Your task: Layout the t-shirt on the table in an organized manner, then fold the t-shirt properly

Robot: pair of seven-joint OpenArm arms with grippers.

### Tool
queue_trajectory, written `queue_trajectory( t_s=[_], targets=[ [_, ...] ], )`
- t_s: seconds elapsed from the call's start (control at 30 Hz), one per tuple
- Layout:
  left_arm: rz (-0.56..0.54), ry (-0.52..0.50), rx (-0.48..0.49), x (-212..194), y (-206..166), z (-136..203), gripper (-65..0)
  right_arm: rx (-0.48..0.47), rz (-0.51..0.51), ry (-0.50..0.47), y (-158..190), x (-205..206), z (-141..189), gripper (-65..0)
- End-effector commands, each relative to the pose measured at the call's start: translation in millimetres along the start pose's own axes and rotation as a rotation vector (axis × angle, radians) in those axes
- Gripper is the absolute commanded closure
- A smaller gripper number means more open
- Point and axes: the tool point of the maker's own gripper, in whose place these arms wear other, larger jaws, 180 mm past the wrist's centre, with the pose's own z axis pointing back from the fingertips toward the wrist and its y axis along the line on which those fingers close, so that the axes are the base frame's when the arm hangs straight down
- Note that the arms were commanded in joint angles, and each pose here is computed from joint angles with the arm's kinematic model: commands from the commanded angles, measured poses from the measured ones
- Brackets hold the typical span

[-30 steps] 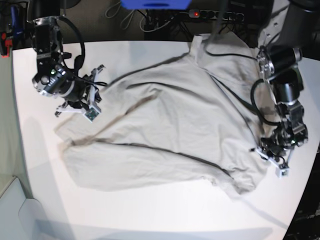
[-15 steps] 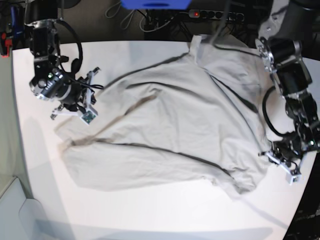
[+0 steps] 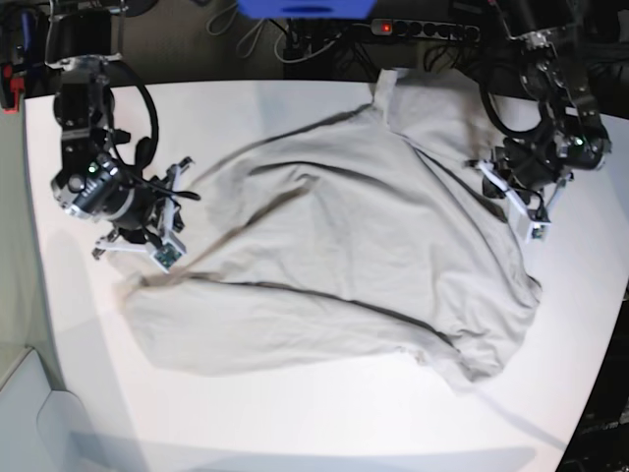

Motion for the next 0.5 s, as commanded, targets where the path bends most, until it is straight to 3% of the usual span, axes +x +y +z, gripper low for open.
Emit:
queue_trajectory(
  t_s=[0.0,0.23,0.47],
  targets=[
    [0.000,-0.026,0.000,7,2,1,-4.1,-0.010,-0.004,-0.047,-3,14,3,-7.7],
    [0.058,0.006,0.016,-14,17,-18,-4.1,-0.001,-0.010,-0.044,0,13,1,-7.7],
    [-0.018,0.041,0.166,-27,50,-23,-4.1,-0.004,-0.009,-0.038,-1,10,2,-7.7]
  ],
)
